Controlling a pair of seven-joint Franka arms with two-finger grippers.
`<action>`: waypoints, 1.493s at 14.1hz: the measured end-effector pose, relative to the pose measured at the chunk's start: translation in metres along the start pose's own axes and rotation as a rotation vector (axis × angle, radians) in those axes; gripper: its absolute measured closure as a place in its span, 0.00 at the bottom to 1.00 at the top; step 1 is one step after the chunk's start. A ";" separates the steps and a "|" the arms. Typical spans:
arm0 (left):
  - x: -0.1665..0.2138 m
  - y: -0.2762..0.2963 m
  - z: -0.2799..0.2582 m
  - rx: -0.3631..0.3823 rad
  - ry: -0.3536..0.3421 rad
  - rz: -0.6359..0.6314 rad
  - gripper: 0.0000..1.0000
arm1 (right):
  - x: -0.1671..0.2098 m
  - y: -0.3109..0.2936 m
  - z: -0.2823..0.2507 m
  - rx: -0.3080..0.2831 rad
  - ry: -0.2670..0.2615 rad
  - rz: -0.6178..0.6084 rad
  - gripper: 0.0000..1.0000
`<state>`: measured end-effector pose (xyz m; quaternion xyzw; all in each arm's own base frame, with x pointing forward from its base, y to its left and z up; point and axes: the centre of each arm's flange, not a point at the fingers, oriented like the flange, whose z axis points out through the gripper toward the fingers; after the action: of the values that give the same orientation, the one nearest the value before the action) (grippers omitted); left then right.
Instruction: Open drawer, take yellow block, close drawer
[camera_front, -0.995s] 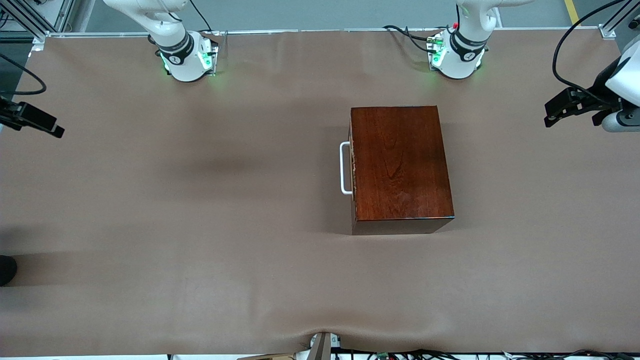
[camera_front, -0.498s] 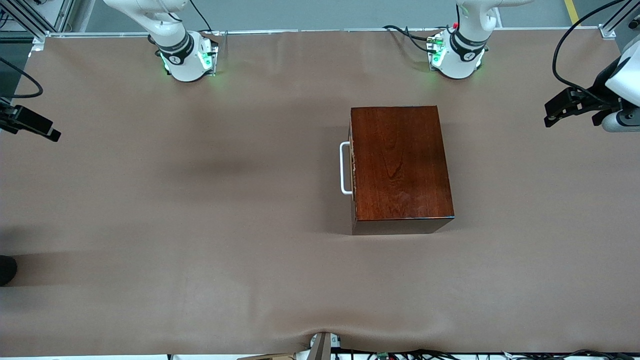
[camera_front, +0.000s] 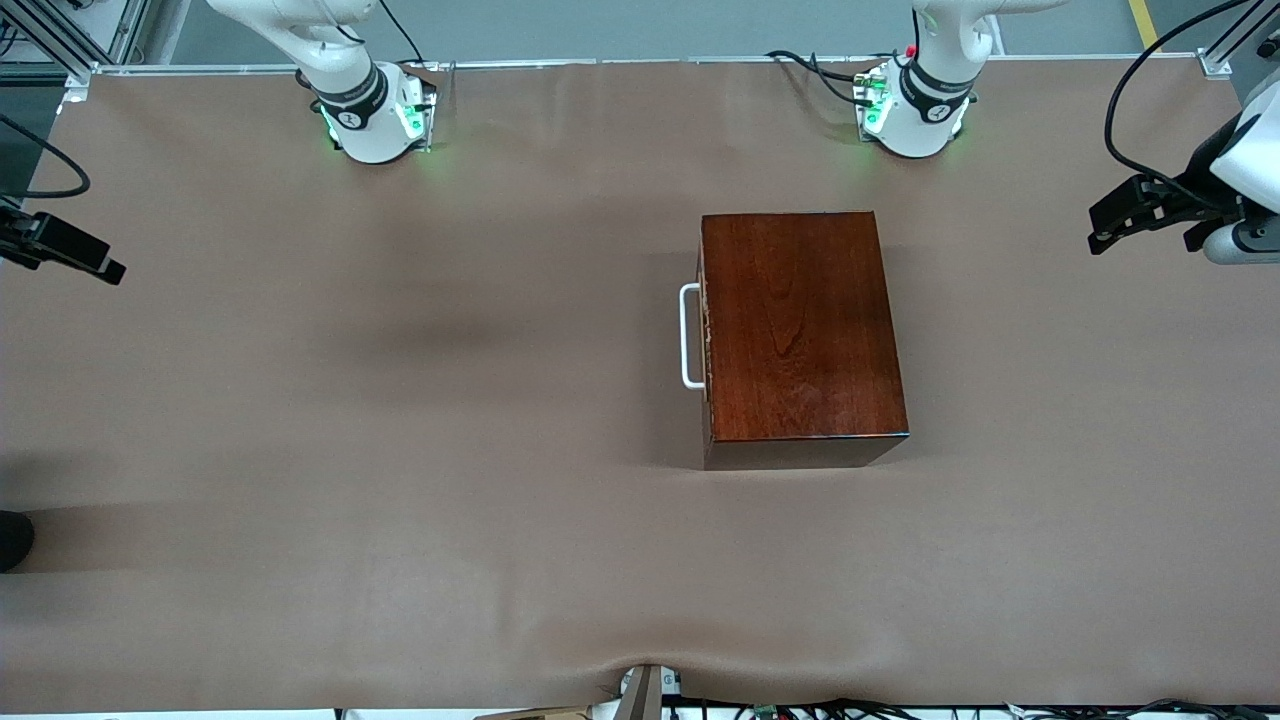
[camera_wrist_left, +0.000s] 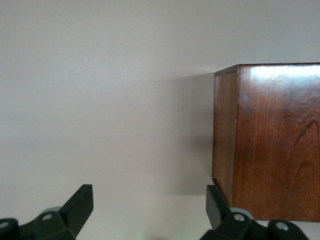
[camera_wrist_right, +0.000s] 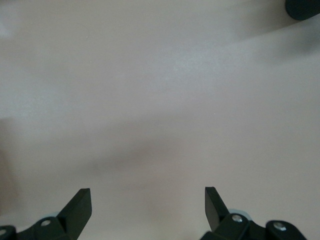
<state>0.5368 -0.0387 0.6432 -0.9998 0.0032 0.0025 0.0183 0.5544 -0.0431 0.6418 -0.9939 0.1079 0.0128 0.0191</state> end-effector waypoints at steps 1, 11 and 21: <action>0.000 0.001 0.000 0.000 -0.002 0.003 0.00 | 0.000 0.000 0.000 0.000 0.000 0.000 0.00; 0.001 0.189 0.000 -0.045 0.002 0.010 0.00 | 0.001 -0.006 0.002 0.011 -0.003 -0.009 0.00; -0.025 0.420 0.092 -0.027 0.049 0.008 0.00 | 0.003 -0.013 0.008 0.011 -0.011 -0.021 0.00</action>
<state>0.5088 -0.4548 0.5355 -0.9997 0.0074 -0.0217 0.0049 0.5601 -0.0307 0.6346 -0.9948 0.0975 0.0175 0.0252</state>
